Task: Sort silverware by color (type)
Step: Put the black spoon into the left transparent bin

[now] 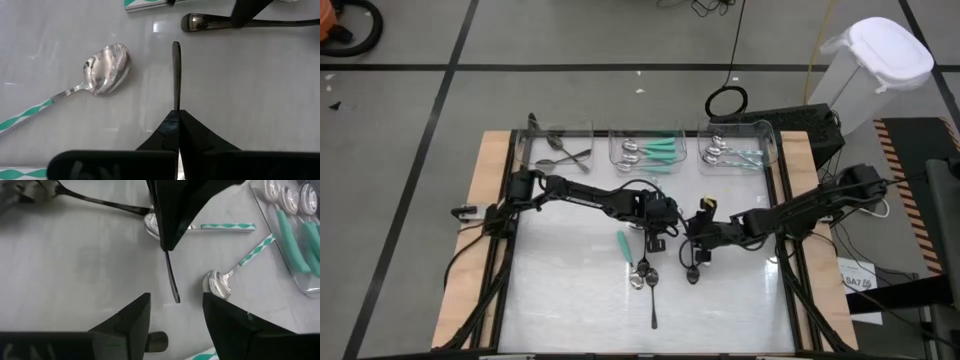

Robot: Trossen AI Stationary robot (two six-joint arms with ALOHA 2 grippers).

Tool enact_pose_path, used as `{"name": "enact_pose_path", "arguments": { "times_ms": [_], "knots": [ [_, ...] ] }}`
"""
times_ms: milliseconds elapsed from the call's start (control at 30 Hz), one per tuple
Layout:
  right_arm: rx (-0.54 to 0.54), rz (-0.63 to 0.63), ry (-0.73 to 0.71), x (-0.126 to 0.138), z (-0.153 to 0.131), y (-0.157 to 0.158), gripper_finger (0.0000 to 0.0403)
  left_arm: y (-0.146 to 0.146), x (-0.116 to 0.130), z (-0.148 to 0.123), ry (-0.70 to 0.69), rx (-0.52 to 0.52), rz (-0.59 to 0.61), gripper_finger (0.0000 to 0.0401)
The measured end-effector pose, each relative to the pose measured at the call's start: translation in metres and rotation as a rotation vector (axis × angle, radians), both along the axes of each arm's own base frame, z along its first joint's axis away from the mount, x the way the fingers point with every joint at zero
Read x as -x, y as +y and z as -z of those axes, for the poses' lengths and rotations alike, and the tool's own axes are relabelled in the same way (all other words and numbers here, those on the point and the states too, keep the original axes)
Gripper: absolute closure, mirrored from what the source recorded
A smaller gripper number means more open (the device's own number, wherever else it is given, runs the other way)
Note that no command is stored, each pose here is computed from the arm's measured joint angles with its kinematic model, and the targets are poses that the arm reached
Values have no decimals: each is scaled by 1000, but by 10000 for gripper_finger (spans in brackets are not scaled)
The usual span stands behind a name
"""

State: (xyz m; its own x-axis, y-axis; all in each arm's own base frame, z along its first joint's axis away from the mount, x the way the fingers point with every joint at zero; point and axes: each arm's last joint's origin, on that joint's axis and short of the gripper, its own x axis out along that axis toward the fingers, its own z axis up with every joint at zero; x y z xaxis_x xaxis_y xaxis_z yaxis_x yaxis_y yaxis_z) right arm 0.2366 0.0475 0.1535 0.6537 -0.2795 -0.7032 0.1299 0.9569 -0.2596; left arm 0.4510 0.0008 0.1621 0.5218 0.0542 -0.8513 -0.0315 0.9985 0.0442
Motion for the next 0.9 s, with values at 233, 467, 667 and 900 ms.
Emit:
{"name": "enact_pose_path", "arguments": {
  "times_ms": [233, 467, 667, 900],
  "knots": [
    [32, -14, 27, -9, 15, -3, 225, 0, 0, 0, 0, 0, 1, 400],
    [49, 2, 58, -15, 26, -10, 225, 0, 0, -1, -7, 0, 2, 400],
    [33, -13, 59, -17, 28, -12, 238, 0, -1, -1, -10, 0, 1, 400],
    [14, -17, 63, -18, 29, -15, 309, 0, -1, -1, -13, 1, 1, 400]
  ]
}}
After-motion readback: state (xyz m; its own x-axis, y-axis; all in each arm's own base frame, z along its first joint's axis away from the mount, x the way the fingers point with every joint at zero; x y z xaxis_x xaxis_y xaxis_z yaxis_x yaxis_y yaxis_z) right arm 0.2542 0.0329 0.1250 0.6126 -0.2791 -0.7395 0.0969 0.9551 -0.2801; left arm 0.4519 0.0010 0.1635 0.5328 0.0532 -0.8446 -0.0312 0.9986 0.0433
